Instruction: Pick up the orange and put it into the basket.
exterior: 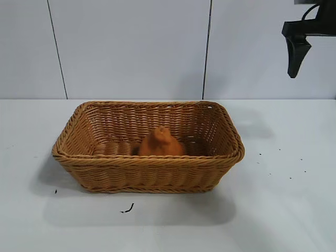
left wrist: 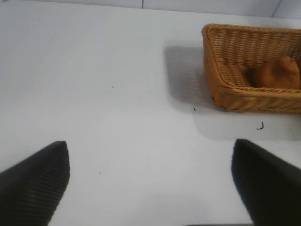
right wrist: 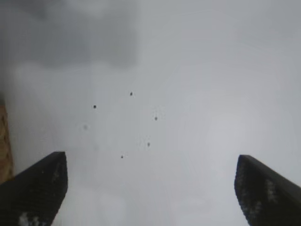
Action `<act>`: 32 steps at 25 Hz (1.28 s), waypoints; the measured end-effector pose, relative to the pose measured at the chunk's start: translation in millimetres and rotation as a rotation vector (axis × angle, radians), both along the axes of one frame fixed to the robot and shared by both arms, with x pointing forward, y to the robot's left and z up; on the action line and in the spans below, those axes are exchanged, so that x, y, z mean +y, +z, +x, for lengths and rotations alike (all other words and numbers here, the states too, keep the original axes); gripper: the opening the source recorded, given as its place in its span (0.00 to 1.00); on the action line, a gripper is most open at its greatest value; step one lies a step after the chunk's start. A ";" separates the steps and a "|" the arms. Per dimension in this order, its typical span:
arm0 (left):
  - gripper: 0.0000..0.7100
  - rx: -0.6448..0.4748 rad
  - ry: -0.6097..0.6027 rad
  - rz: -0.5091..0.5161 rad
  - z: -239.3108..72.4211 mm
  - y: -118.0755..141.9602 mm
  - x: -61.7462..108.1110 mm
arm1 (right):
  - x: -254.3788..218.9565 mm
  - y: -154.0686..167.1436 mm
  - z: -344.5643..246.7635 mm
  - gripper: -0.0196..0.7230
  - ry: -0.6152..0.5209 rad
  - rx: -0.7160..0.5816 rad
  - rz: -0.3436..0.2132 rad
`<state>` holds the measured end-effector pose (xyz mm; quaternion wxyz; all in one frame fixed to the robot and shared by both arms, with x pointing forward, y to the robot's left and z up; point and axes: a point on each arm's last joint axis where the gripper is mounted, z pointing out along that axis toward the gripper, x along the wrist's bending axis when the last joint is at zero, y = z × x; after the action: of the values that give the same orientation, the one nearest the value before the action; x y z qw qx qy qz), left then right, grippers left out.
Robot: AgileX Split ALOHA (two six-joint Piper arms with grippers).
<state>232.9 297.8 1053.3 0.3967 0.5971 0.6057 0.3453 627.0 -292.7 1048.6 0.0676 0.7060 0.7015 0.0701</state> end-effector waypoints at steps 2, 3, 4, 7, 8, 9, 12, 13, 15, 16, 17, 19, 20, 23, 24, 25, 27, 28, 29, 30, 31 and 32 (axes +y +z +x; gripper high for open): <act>0.95 0.000 0.000 0.000 0.0 0.0 0.0 | 0.2 4.6 -24.4 0.96 0.006 0.018 0.005; 0.95 0.000 0.000 0.000 0.0 0.0 0.0 | 0.1 6.1 -35.0 0.96 0.008 0.025 0.005; 0.95 0.000 0.000 0.000 0.0 0.0 0.0 | 0.1 8.1 -47.9 0.96 0.009 0.031 0.007; 0.95 0.000 0.000 0.000 0.0 0.0 0.0 | -0.4 12.3 -85.5 0.96 0.012 0.044 0.007; 0.95 0.000 0.000 0.000 0.0 0.0 0.0 | -0.6 15.6 -98.1 0.96 0.019 0.037 0.006; 0.95 0.000 0.000 0.000 0.0 0.0 0.0 | -0.7 14.1 -110.4 0.96 0.019 0.046 0.006; 0.95 0.000 0.000 0.000 0.0 0.0 0.0 | -1.1 13.9 -152.7 0.96 0.019 0.044 0.009; 0.95 0.000 0.000 0.000 0.0 0.0 0.0 | -1.3 14.0 -165.9 0.96 0.019 0.037 0.009; 0.95 0.000 0.000 0.000 0.0 0.0 0.0 | -1.7 6.3 -191.5 0.96 0.019 0.032 0.009; 0.95 0.000 0.000 0.000 0.0 0.0 0.0 | -1.9 2.5 -203.9 0.96 0.026 0.016 0.008; 0.95 0.000 0.000 0.000 0.0 0.0 0.0 | -2.1 0.7 -215.1 0.96 0.027 -0.008 0.007; 0.95 0.000 0.001 0.001 0.0 0.0 0.1 | -2.4 -8.8 -237.2 0.96 0.033 -0.046 0.006; 0.95 0.000 0.001 0.001 0.0 0.0 0.1 | -2.6 -12.7 -248.7 0.96 0.036 -0.069 0.005; 0.95 0.000 0.001 0.001 0.0 0.0 0.1 | -3.1 -21.9 -276.5 0.96 0.048 -0.167 0.001; 0.95 0.000 0.001 0.001 0.0 0.0 0.1 | -3.2 -23.1 -285.1 0.96 0.050 -0.208 0.000; 0.95 0.000 0.001 0.001 0.0 0.0 0.1 | -3.3 -23.5 -292.0 0.96 0.052 -0.243 -0.001; 0.95 0.000 0.001 0.001 0.0 0.0 0.1 | -3.5 -15.3 -305.2 0.96 0.056 -0.360 -0.004; 0.95 0.000 0.001 0.001 0.0 0.0 0.1 | -3.6 -11.7 -310.6 0.96 0.057 -0.409 -0.005; 0.95 0.000 0.001 0.001 0.0 0.0 0.1 | -3.7 -8.3 -316.3 0.96 0.058 -0.455 -0.006; 0.95 0.000 0.001 0.001 0.0 0.0 0.1 | -3.8 -4.2 -324.5 0.96 0.059 -0.515 -0.008; 0.95 0.000 0.001 0.001 0.0 0.0 0.1 | -3.9 -1.9 -330.5 0.96 0.059 -0.558 -0.008; 0.95 0.000 0.001 0.001 0.0 0.0 0.1 | -4.0 0.4 -338.0 0.96 0.058 -0.605 -0.009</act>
<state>232.9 297.8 1053.3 0.3963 0.5971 0.6058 0.3457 289.0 -296.8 1048.9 0.2746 0.6324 0.6697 0.2760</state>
